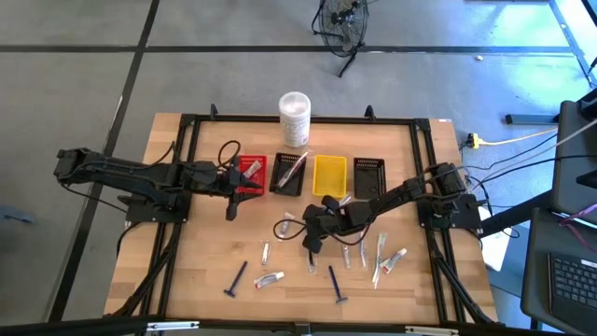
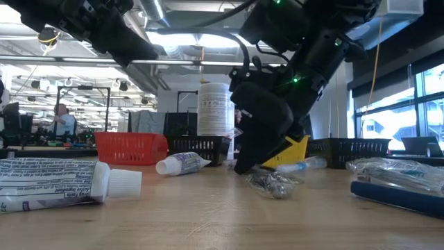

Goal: Pick & Place Travel size toiletries
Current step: Put the nail cutter into the yellow basket

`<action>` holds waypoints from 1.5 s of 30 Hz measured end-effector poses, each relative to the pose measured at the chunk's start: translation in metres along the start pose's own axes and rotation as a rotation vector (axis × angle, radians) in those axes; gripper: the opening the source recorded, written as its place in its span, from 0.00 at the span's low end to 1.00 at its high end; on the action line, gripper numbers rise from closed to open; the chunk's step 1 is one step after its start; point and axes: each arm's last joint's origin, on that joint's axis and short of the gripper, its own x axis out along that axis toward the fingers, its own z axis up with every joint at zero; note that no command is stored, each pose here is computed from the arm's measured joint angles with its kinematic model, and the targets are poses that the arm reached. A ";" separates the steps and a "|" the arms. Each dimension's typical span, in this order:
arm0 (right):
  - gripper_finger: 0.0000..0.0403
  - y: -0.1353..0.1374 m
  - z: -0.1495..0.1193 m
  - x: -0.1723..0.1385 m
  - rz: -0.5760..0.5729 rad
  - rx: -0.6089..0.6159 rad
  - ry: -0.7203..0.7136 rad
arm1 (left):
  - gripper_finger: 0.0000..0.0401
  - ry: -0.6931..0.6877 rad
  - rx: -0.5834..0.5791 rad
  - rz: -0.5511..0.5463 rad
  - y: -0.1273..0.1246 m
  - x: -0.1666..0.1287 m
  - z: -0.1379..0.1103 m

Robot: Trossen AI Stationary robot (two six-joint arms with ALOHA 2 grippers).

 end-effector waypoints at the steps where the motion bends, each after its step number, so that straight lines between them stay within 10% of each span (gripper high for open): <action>1: 0.28 0.000 0.000 0.000 0.000 0.000 0.000 | 0.25 0.000 0.000 0.000 0.000 0.000 0.000; 22: 0.15 -0.012 0.046 -0.060 0.146 -0.036 -0.174 | 0.25 -0.013 -0.020 0.003 0.000 0.000 0.001; 31: 0.16 -0.065 0.070 -0.107 -0.137 -0.056 -0.243 | 0.25 -0.016 -0.025 0.002 0.000 0.000 0.002; 45: 0.16 -0.138 0.077 -0.062 -0.224 -0.028 0.007 | 0.24 -0.016 -0.025 0.002 0.000 0.000 0.002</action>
